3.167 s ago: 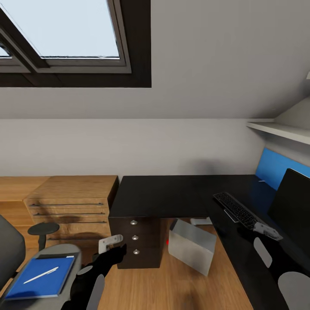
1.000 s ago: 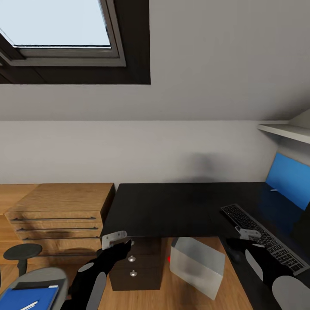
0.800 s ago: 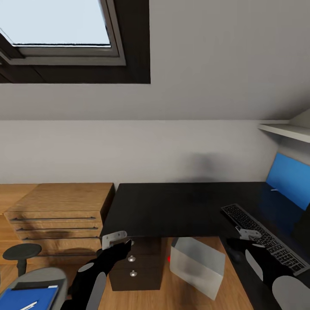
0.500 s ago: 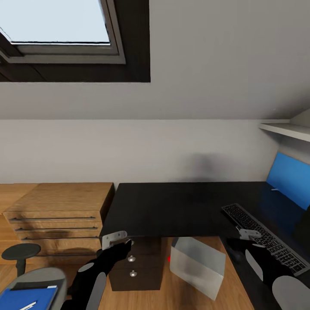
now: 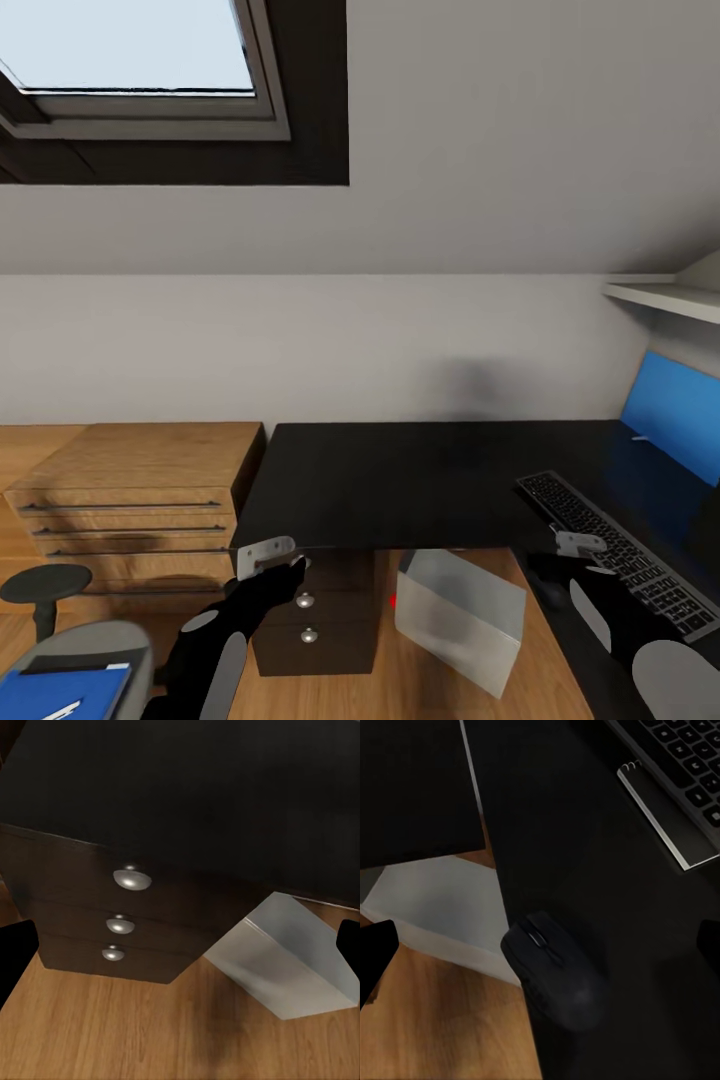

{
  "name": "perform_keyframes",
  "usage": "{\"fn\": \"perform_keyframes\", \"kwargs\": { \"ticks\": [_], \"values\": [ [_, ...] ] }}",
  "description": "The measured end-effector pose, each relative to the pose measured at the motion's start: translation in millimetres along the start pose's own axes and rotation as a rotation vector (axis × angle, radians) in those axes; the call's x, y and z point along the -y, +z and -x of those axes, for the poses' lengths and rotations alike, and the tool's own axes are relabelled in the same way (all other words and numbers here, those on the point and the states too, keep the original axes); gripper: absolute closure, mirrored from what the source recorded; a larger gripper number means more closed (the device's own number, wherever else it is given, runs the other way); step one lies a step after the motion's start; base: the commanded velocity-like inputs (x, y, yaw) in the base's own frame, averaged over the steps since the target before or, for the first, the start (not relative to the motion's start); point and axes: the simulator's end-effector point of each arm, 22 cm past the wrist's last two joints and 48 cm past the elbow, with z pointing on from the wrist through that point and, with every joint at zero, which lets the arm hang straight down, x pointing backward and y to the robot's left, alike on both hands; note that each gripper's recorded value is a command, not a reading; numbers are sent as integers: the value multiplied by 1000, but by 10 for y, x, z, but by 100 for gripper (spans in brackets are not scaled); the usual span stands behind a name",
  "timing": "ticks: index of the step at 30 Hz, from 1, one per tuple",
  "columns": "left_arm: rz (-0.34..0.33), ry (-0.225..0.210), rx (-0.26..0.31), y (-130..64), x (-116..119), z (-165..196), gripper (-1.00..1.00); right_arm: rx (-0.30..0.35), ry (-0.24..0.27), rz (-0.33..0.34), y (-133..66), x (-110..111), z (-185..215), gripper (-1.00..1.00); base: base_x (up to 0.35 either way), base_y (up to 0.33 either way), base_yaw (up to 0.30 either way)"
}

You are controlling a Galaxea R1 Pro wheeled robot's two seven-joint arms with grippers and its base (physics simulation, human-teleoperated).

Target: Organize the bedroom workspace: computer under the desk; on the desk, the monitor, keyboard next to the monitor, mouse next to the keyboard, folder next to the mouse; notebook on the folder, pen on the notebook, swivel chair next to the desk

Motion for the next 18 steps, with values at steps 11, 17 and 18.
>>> {"fn": "perform_keyframes", "kwargs": {
  "ticks": [11,17,18],
  "values": [
    [0,0,-1,88,-27,-70,-100,2,0,-2,93,-1,-48,-100,0,0,0],
    [0,0,-1,136,-43,-111,-100,3,0,-6,146,25,-78,-100,0,0,0],
    [0,0,-1,144,-47,-118,-100,4,-1,-8,154,42,-81,-100,0,0,0]
  ]
}}
